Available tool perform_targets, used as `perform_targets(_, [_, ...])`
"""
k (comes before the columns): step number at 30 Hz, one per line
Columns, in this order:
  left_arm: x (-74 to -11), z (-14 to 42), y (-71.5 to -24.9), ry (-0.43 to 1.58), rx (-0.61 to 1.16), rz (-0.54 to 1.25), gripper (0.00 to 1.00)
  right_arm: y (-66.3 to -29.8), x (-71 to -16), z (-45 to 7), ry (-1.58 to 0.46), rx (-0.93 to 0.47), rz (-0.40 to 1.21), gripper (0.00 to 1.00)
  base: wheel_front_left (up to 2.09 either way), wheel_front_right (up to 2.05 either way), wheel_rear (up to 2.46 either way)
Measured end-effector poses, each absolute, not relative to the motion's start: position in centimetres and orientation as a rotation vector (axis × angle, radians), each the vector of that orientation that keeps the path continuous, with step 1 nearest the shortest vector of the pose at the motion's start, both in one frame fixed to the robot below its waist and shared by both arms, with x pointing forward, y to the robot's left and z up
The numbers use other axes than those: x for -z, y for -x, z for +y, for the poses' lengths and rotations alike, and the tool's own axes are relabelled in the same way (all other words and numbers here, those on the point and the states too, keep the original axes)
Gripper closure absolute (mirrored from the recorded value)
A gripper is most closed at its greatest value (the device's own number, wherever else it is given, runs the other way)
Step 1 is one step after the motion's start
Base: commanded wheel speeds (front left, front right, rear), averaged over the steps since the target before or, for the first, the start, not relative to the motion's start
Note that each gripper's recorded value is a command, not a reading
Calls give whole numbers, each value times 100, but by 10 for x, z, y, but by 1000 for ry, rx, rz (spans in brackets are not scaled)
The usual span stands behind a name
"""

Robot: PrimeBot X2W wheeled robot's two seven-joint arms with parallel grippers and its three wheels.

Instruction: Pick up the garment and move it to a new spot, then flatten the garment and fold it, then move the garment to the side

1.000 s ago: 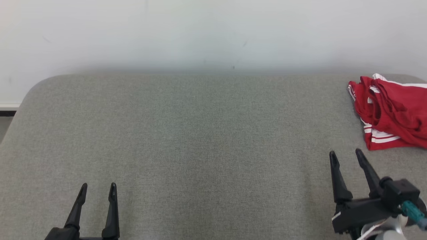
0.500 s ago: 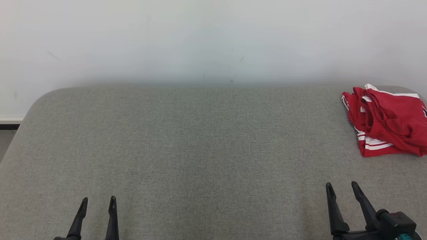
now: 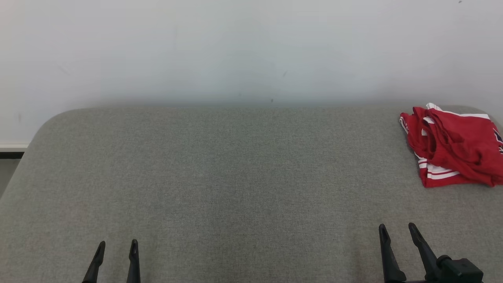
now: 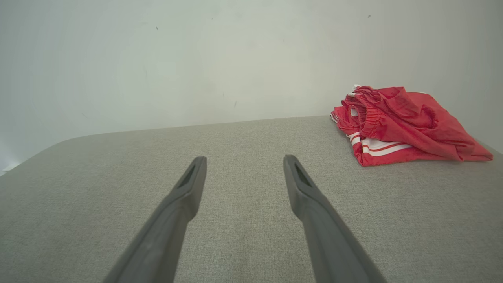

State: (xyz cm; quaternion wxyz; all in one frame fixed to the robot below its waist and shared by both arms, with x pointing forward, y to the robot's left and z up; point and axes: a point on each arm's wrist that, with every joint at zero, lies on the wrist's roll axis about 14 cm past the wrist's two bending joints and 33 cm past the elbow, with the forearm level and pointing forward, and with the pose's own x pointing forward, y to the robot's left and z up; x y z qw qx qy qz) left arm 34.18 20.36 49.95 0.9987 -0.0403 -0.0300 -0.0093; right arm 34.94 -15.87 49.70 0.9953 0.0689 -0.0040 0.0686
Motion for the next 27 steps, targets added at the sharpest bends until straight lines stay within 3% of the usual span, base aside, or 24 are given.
perform_targets(8, [-498,202,-342,95,22,-57,0,-348,-497,-160,-141,-131,-10,0,0,0,0])
perform_targets(9, [-496,202,-341,98,20,-51,100,-348,-494,-159,-141,-131,-1,100,0,0,0])
perform_targets(27, [-473,209,-340,367,-54,46,100,-346,-475,-170,-399,-62,81,100,0,0,0])
